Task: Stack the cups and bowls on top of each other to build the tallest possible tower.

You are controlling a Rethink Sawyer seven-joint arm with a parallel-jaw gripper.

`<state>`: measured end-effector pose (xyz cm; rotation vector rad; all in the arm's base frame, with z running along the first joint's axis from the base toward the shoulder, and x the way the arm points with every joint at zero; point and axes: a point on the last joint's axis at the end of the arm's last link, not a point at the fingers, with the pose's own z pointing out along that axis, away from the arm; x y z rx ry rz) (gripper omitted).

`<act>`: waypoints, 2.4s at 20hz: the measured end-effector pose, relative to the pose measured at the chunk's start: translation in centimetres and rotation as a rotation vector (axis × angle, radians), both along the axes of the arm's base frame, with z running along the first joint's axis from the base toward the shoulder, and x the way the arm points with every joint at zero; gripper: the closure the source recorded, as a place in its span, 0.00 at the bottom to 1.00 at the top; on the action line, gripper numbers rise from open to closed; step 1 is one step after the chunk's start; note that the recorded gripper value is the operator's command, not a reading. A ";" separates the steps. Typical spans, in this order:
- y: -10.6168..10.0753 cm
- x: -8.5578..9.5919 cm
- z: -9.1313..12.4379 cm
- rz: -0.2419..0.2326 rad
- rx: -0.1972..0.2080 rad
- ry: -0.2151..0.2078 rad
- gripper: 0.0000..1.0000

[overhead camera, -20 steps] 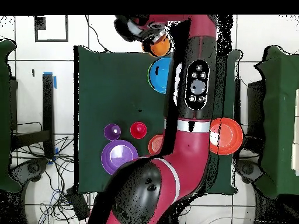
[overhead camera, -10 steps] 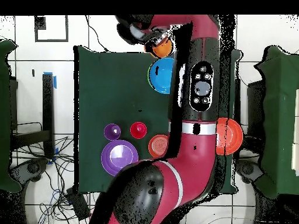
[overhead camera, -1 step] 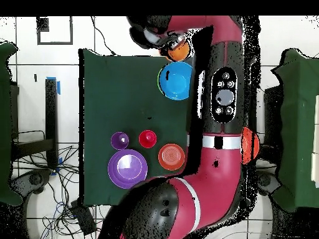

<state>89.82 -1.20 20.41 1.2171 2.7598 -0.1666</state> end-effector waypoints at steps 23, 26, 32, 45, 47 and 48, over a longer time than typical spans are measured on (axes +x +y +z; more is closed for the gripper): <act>1.0 -1.4 -1.5 0.042 -0.094 -0.004 1.00; 2.0 -1.4 -1.8 0.057 -0.107 -0.007 1.00; 3.3 -1.2 -2.2 0.082 -0.130 -0.039 1.00; 3.6 -1.4 -4.7 0.109 -0.125 -0.088 1.00; 3.5 -1.5 -4.9 0.109 -0.125 -0.090 1.00; 3.4 -1.6 -5.0 0.110 -0.125 -0.092 1.00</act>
